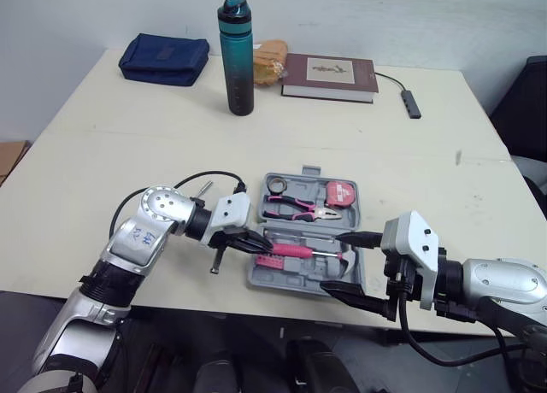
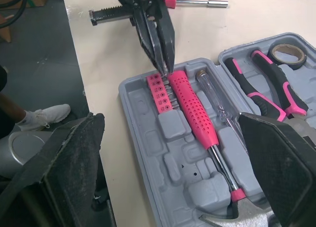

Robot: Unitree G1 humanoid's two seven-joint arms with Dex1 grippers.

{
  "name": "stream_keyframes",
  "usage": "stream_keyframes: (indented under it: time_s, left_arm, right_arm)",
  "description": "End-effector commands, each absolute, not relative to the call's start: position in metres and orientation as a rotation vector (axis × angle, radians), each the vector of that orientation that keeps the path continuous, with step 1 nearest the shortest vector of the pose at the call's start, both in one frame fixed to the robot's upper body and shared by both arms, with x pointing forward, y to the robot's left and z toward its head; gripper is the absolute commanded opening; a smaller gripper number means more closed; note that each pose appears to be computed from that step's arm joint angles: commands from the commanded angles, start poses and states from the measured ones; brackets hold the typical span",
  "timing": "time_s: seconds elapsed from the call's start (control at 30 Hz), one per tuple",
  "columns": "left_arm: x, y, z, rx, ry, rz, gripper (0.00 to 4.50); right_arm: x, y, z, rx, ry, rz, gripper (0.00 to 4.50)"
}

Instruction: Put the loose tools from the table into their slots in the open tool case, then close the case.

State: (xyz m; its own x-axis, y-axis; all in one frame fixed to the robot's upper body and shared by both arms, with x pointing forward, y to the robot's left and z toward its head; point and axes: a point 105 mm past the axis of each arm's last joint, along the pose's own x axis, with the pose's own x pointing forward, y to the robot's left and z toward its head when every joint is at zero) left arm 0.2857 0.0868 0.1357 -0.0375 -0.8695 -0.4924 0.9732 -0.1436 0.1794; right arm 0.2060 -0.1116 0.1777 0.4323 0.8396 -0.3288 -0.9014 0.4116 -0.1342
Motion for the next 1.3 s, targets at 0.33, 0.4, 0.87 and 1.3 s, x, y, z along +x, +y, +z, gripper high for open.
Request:
stream_keyframes:
  time_s: [0.33,0.4,0.87,1.3]
  left_arm:
    - [0.289,0.107,0.075,0.952,0.449,-1.537,0.11]
    - [0.288,0.105,0.073,0.944,0.452,-1.548,0.11]
    - [0.289,0.106,0.139,0.355,0.272,-1.514,1.34]
    - [0.306,0.305,0.170,0.051,0.161,-0.689,4.43]
  right_arm:
    - [0.209,-0.113,0.184,-0.346,0.173,1.072,4.50]
    - [0.209,-0.113,0.184,-0.344,0.173,1.068,4.50]
    - [0.211,-0.132,0.184,-0.341,0.179,0.964,4.50]
    - [0.169,-0.261,0.182,-0.257,0.271,0.427,4.50]
